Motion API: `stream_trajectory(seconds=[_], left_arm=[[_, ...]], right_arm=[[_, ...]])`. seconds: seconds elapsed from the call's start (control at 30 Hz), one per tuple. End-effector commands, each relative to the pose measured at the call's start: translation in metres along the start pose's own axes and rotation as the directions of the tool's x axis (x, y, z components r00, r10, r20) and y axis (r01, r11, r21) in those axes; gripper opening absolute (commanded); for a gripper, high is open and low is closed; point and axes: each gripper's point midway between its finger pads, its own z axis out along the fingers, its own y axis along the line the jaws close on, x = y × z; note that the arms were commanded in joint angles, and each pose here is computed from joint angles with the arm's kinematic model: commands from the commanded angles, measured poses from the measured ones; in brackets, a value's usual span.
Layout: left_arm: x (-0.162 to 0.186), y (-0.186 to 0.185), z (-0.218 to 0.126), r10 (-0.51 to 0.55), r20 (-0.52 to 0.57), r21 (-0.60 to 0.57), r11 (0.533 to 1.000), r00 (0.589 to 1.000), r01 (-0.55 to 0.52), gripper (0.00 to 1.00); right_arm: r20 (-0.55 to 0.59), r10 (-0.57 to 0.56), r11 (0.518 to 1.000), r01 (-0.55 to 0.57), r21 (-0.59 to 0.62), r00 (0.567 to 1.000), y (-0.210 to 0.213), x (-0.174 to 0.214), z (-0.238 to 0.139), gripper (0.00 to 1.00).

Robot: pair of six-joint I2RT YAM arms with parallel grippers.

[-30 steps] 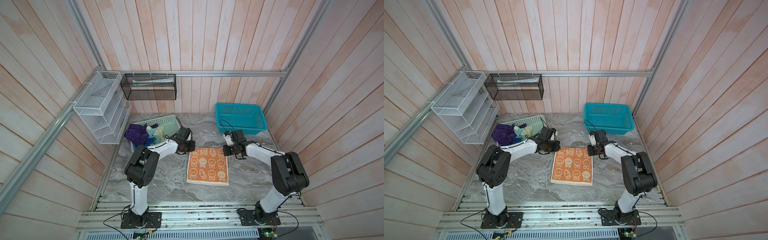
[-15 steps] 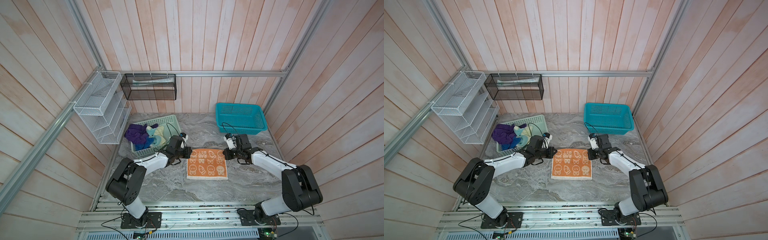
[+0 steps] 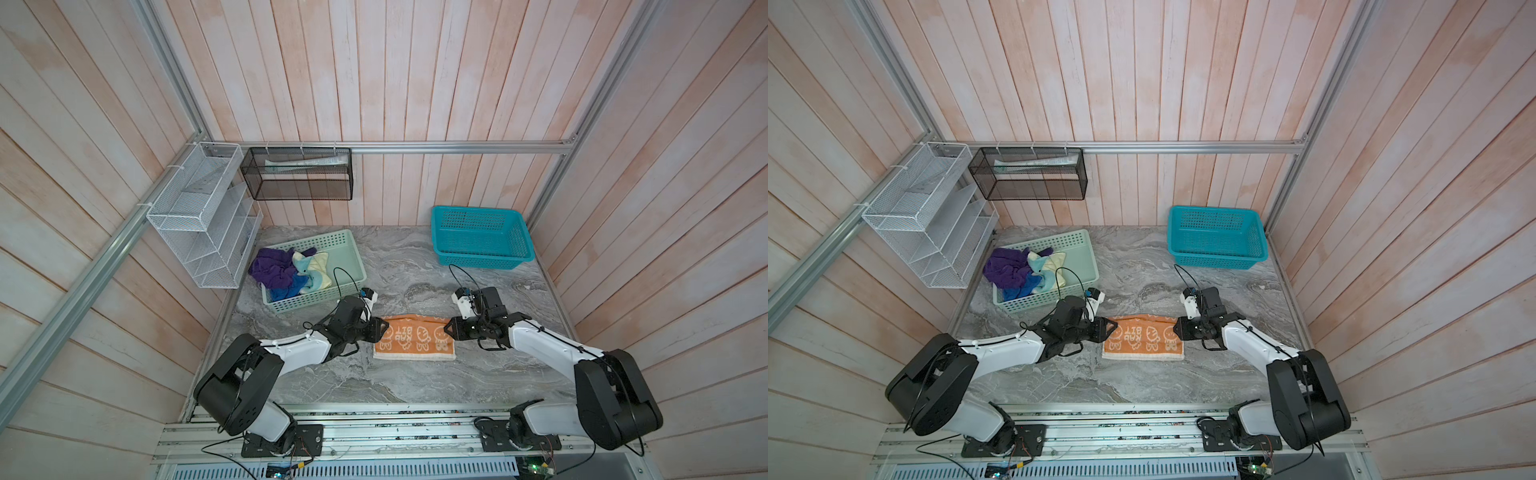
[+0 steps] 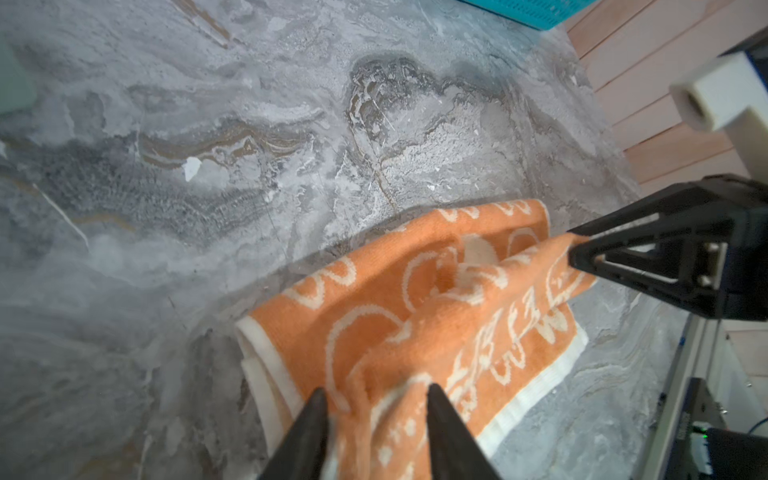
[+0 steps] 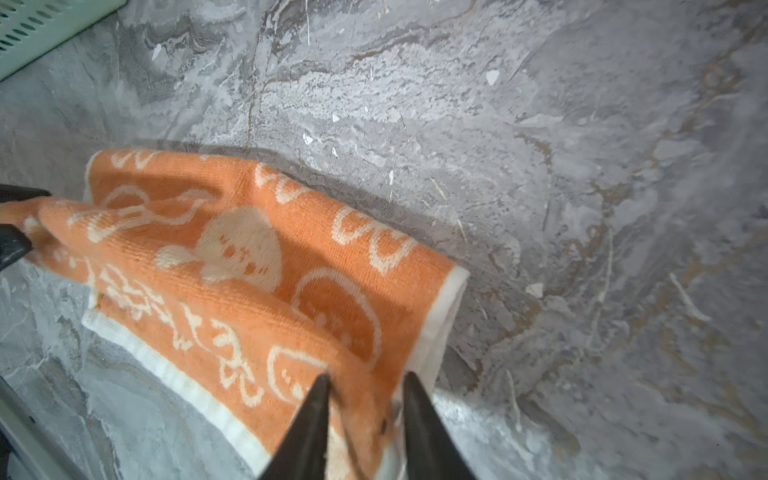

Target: Fold and stack the towels

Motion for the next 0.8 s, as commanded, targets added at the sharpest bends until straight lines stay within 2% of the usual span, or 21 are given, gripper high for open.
stream_trajectory(seconds=[0.0, 0.1, 0.27, 0.4, 0.57, 0.77], left_arm=[[-0.008, 0.001, -0.02, -0.006, 0.064, -0.032, 0.999, 0.998, 0.008, 0.48], [-0.011, 0.003, -0.036, -0.003, 0.097, -0.061, 0.998, 0.995, 0.009, 0.49], [-0.02, 0.003, -0.042, -0.024, 0.075, -0.068, 0.997, 0.997, 0.029, 0.48], [-0.018, 0.006, -0.025, -0.078, -0.02, -0.079, 0.994, 0.997, 0.076, 0.47], [0.006, 0.009, 0.001, -0.136, -0.138, -0.074, 0.989, 0.981, 0.126, 0.47], [0.054, 0.02, 0.003, -0.172, -0.243, -0.162, 0.978, 0.955, 0.135, 0.38]], right_arm=[[0.028, 0.014, 0.999, -0.016, 0.044, 1.0, 0.002, -0.013, -0.023, 0.4], [0.082, 0.046, 0.995, -0.053, 0.087, 0.996, -0.003, -0.028, -0.035, 0.42], [0.117, 0.087, 0.995, -0.091, 0.031, 0.989, 0.005, -0.043, -0.029, 0.44], [0.013, 0.111, 0.993, -0.11, -0.039, 0.994, 0.013, -0.034, -0.006, 0.44], [-0.121, 0.123, 0.991, -0.128, -0.032, 0.985, 0.016, 0.002, 0.018, 0.44], [-0.174, 0.151, 0.988, -0.151, 0.017, 0.973, 0.01, 0.042, 0.012, 0.39]])
